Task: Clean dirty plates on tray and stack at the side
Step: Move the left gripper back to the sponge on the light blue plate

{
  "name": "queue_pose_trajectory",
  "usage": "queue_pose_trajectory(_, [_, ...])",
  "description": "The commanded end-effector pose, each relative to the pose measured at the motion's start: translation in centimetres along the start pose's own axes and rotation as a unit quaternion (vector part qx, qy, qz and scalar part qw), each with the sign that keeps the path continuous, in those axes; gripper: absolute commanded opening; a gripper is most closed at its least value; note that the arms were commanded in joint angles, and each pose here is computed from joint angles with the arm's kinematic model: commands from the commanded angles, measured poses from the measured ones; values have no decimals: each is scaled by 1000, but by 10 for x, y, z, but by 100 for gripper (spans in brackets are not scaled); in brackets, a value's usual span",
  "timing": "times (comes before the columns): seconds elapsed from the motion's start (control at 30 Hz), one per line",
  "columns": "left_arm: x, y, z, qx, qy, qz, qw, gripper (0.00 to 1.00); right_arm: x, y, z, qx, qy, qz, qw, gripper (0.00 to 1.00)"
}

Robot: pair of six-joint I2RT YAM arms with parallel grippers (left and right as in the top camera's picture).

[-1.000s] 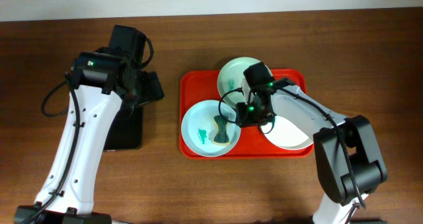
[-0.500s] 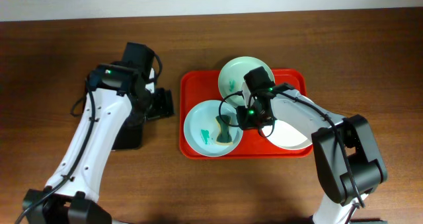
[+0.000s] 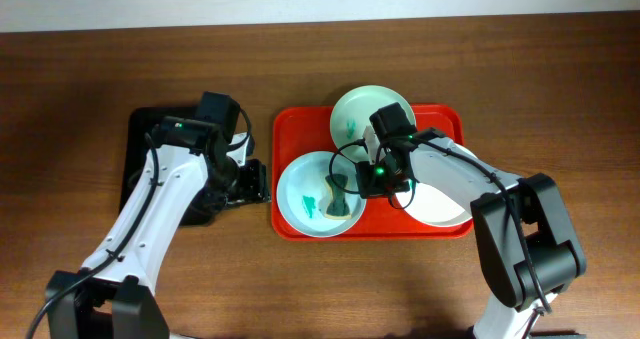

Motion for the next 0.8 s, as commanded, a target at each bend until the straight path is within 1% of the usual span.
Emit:
queue_pose_trajectory(0.0, [-13, -11, -11, -18, 27, -43, 999, 62, -5, 2, -6, 12, 12, -4, 1000, 8])
queue_pose_trajectory(0.13, [-17, -25, -24, -24, 24, -71, 997, 68, -4, 3, -6, 13, 9, -2, 1000, 8])
queue_pose_trajectory(0.27, [-15, -38, -36, -31, 7, -56, 998, 68, -3, 3, -6, 13, 8, -6, 1000, 8])
queue_pose_trajectory(0.37, [-7, -50, -44, -44, -21, -58, 997, 68, -2, 3, -6, 14, 4, -24, 1000, 8])
queue_pose_trajectory(0.43, [-2, -58, -49, -54, -41, -75, 995, 64, -1, 5, -6, 21, 3, -26, 999, 8])
queue_pose_trajectory(0.63, [3, -81, -63, -76, -78, -107, 988, 63, 3, 9, -6, 34, -4, -22, 999, 8])
queue_pose_trajectory(0.7, [5, -83, -65, -75, -87, -96, 989, 62, 3, 10, -6, 38, -4, -21, 999, 8])
queue_pose_trajectory(0.77, [6, -81, -66, -64, -91, -80, 991, 59, 3, 11, -6, 40, -3, -22, 999, 8])
Point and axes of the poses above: each gripper's point midway between its finger pads, its own z axis back along the fingers, its own y axis along the line the jaws close on, x = y × z, the point moved 3 cm from there along z, back along the fingers, and after that the axes turned 1 degree about -z, right-handed, at the moved point
